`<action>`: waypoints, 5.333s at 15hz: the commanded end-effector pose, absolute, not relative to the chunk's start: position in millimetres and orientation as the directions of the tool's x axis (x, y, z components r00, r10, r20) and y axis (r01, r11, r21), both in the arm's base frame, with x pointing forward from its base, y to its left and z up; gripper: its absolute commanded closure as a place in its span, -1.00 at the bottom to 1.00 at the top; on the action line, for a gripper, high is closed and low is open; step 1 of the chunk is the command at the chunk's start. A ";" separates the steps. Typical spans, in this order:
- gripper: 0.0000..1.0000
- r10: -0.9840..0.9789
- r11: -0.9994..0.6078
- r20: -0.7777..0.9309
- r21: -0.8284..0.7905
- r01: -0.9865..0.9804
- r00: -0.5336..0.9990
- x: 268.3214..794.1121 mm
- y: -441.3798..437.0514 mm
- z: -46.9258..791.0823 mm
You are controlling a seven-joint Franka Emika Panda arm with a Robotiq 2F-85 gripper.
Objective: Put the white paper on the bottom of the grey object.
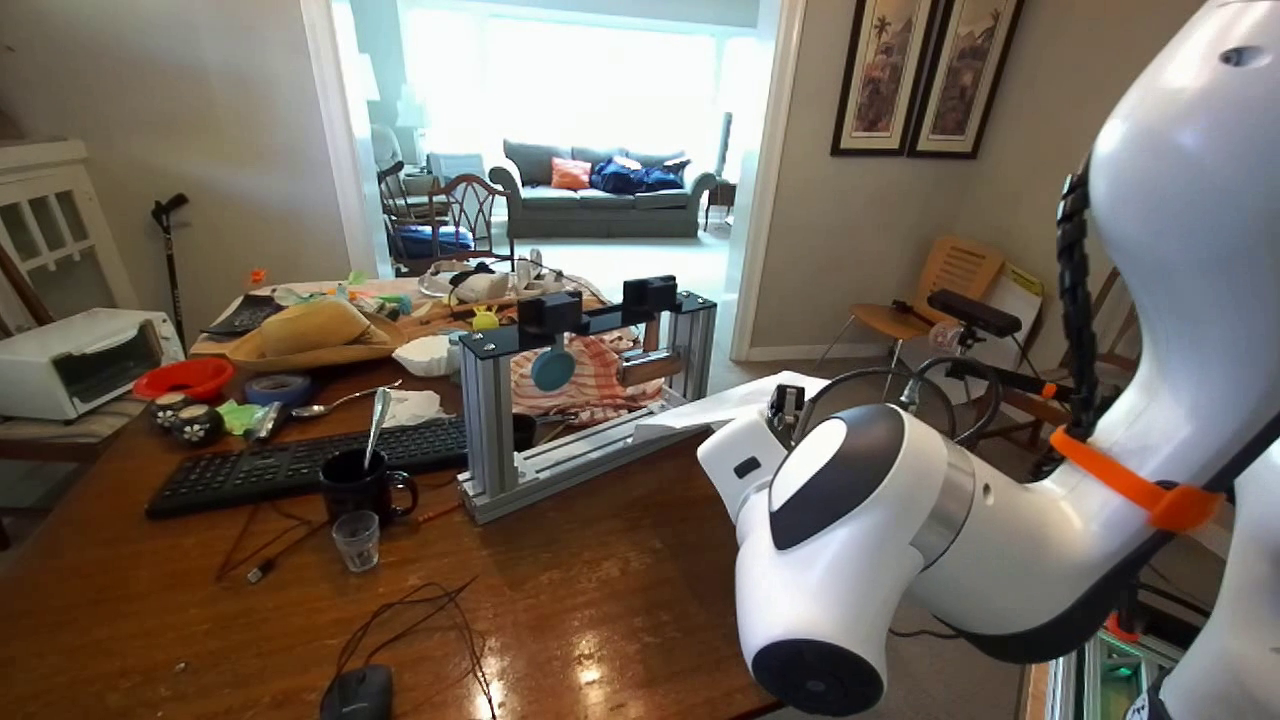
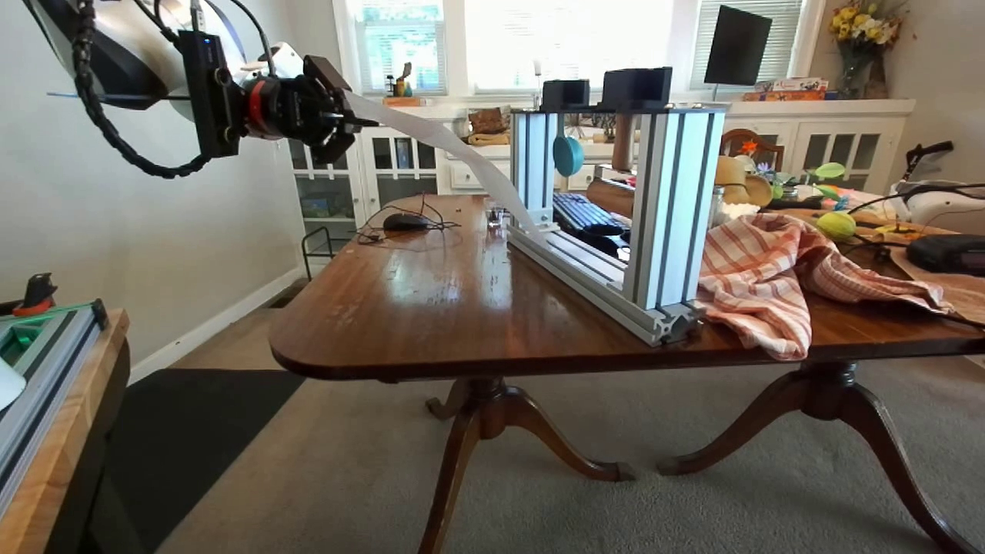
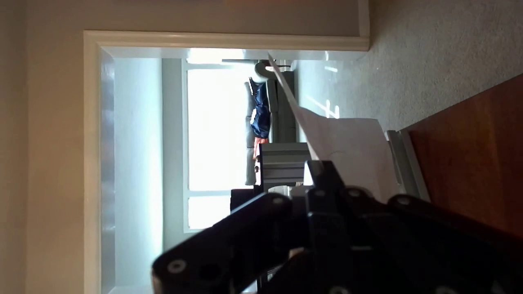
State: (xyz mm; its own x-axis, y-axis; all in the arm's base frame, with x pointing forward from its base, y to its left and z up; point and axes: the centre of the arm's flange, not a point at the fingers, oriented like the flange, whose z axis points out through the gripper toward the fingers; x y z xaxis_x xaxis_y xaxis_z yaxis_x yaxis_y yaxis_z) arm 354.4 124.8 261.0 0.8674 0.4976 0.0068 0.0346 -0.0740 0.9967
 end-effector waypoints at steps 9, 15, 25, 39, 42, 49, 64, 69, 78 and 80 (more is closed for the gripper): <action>1.00 0.405 0.004 0.025 1.000 -0.029 0.914 416.0 139.1 198.2; 1.00 0.369 0.033 0.041 0.998 -0.057 0.929 446.1 147.9 187.9; 1.00 0.444 0.051 0.028 0.997 -0.057 0.895 486.3 155.7 174.1; 0.98 0.537 -0.038 -0.074 0.993 0.112 0.840 515.3 157.6 164.0; 1.00 0.535 -0.046 -0.096 0.989 0.142 0.839 507.5 156.0 159.9; 1.00 0.502 -0.001 -0.173 0.980 0.200 0.848 505.6 136.2 123.8; 1.00 0.484 0.037 -0.396 0.900 0.434 0.781 532.3 124.6 85.3; 1.00 0.440 0.021 -0.402 0.898 0.439 0.803 552.5 95.9 90.0; 1.00 0.431 -0.010 -0.344 0.923 0.386 0.834 579.7 81.1 86.6; 1.00 0.423 -0.016 -0.341 0.924 0.383 0.839 584.4 79.1 85.5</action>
